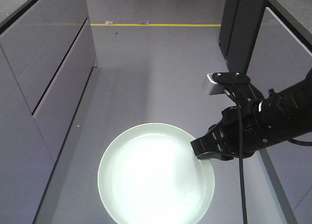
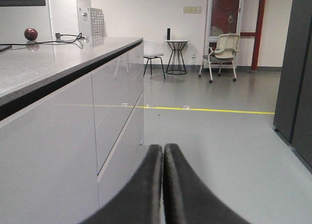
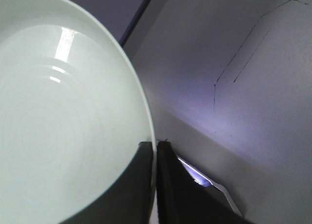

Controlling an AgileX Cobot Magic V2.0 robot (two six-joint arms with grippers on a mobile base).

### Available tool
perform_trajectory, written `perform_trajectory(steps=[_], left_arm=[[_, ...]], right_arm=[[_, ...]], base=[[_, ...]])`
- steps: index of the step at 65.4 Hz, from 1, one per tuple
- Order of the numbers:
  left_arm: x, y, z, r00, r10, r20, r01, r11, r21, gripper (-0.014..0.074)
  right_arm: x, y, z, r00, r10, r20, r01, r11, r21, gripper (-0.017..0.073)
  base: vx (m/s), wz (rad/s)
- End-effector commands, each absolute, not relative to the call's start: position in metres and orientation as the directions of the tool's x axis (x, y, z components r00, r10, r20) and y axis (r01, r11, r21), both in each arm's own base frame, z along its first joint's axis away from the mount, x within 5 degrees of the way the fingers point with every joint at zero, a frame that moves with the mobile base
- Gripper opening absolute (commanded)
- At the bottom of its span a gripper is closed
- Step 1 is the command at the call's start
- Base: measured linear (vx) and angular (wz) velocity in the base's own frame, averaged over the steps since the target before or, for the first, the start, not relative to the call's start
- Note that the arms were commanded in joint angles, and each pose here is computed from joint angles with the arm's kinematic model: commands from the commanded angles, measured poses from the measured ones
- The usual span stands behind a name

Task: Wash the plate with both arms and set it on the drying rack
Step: 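Drive the base along the aisle carrying the plate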

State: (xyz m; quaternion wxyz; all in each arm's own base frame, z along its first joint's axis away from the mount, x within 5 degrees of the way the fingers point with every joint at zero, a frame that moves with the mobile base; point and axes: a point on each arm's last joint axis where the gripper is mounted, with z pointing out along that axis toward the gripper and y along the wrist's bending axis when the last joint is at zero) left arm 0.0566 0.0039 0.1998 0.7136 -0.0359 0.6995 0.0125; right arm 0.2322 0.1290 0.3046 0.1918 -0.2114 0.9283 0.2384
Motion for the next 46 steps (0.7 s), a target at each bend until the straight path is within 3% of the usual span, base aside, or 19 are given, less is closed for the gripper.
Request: perform_trajectory(steps=[1, 46], left_arm=[[0.0535, 0.0036, 0.2162, 0.136, -0.035, -0.990, -0.061, 0.997, -0.043, -0.0006], [0.0535, 0.0036, 0.2162, 0.136, -0.035, -0.990, -0.061, 0.997, -0.043, -0.0006]], right_arm=[[0.2309, 0.1298, 0.3226, -0.805, -0.265, -0.531, -0.500, 0.784, 0.368, -0.0001], [0.2309, 0.1299, 0.3227, -0.805, -0.264, -0.531, -0.500, 0.783, 0.369, -0.0001]], base=[[0.19, -0.01], [0.20, 0.03]])
